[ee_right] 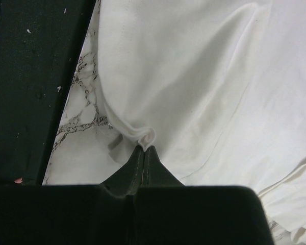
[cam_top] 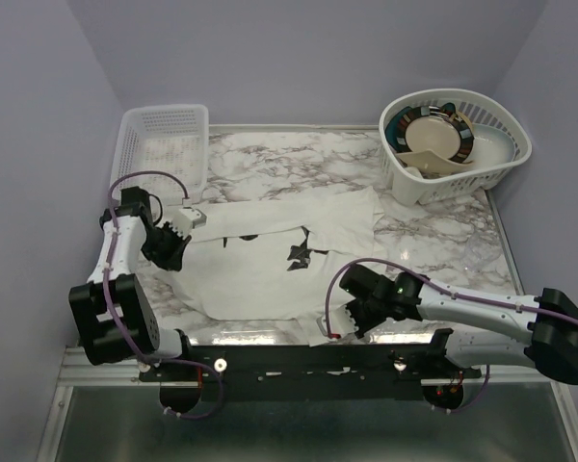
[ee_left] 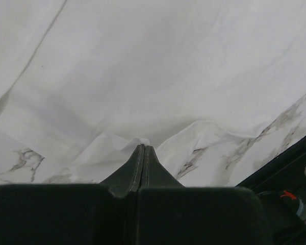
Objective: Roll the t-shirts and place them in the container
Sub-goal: Fold the T-shirt at the center of the board.
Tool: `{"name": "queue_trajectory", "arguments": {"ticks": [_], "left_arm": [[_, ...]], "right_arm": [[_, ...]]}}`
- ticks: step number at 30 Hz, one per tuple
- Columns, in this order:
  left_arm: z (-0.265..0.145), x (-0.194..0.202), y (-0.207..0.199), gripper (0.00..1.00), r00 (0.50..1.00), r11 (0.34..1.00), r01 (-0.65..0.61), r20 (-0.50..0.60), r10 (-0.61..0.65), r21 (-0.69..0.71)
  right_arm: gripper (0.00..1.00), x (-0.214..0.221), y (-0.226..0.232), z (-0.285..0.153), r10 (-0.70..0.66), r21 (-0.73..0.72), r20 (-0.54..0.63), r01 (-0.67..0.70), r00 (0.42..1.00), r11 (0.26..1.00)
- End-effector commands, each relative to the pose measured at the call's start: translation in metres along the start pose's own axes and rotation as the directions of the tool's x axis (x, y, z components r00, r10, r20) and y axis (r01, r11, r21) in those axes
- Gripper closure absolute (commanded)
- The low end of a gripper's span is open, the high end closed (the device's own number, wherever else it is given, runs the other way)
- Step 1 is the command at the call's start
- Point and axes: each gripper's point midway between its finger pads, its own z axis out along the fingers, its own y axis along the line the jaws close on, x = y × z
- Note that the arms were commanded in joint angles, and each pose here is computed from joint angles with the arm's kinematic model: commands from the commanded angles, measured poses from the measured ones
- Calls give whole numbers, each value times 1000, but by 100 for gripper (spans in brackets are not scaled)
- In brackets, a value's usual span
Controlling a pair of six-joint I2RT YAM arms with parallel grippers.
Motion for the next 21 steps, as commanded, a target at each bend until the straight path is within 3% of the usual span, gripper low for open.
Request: {"name": "queue_trajectory", "arguments": {"ticks": [1, 4, 9, 16, 21], "left_arm": [[-1, -15, -6, 100, 960, 982, 191, 207, -188, 7], [-2, -12, -7, 100, 929, 964, 267, 264, -259, 7], [-16, -5, 12, 100, 901, 937, 328, 336, -273, -117], [-30, 26, 30, 100, 861, 859, 463, 345, -375, -221], [-35, 35, 21, 100, 855, 863, 470, 341, -392, -186]], "right_arm": [[99, -1, -10, -9, 19, 40, -9, -19, 1000, 999], [99, 1, -12, -12, 69, 58, -10, -68, 998, 996], [99, 5, -20, -22, 205, 105, -10, -203, 979, 973], [99, 14, -32, -47, 326, 183, -25, -316, 945, 931], [99, 28, -37, -72, 439, 280, -30, -414, 898, 866]]}}
